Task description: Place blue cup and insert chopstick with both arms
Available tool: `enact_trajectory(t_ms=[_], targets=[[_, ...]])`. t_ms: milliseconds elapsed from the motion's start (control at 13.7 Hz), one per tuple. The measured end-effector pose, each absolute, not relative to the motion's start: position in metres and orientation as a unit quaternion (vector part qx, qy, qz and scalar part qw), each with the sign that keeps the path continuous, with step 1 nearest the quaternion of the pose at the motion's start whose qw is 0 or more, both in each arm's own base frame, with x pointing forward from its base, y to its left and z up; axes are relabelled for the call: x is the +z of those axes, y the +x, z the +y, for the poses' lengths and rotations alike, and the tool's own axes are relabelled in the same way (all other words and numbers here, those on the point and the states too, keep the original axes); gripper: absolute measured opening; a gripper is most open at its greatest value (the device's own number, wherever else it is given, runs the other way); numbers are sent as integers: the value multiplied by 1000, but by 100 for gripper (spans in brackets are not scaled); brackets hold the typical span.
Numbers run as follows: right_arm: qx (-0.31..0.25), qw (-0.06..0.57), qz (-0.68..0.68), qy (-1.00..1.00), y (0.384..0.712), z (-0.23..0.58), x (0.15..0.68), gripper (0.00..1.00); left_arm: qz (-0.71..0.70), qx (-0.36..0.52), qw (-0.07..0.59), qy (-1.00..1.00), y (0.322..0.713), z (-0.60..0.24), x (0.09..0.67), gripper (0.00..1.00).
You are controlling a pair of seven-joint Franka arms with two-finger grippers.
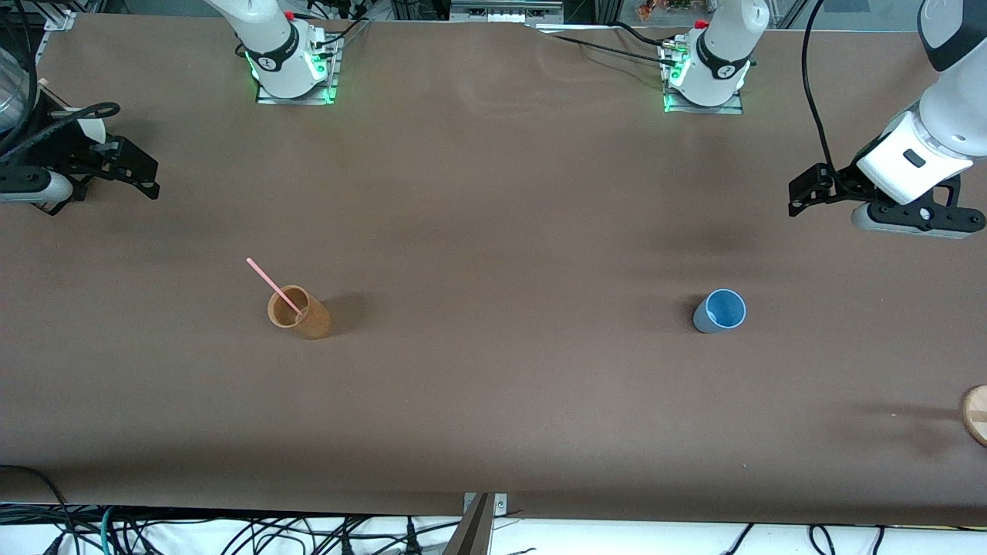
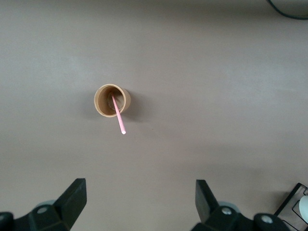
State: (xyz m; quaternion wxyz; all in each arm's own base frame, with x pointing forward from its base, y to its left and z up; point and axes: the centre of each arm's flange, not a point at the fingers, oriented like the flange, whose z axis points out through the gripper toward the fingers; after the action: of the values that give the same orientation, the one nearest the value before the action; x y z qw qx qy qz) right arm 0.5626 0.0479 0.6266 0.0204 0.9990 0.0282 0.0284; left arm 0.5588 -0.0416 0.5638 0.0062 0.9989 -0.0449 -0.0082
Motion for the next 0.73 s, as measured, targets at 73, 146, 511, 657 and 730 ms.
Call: enact_trajectory(t_ms=[73, 146, 511, 657, 730], targets=[[29, 21, 28, 999, 562, 48, 628, 100, -45, -8, 6, 999, 559, -42, 564, 100], [31, 22, 28, 999, 561, 47, 630, 100, -45, -6, 6, 999, 559, -42, 566, 100], [38, 22, 28, 999, 560, 47, 636, 100, -44, -1, 6, 999, 561, -40, 571, 100], [38, 22, 29, 999, 560, 49, 636, 100, -43, 0, 7, 999, 563, -39, 572, 100], [38, 22, 30, 999, 560, 50, 636, 100, -43, 0, 7, 999, 564, -39, 572, 100]])
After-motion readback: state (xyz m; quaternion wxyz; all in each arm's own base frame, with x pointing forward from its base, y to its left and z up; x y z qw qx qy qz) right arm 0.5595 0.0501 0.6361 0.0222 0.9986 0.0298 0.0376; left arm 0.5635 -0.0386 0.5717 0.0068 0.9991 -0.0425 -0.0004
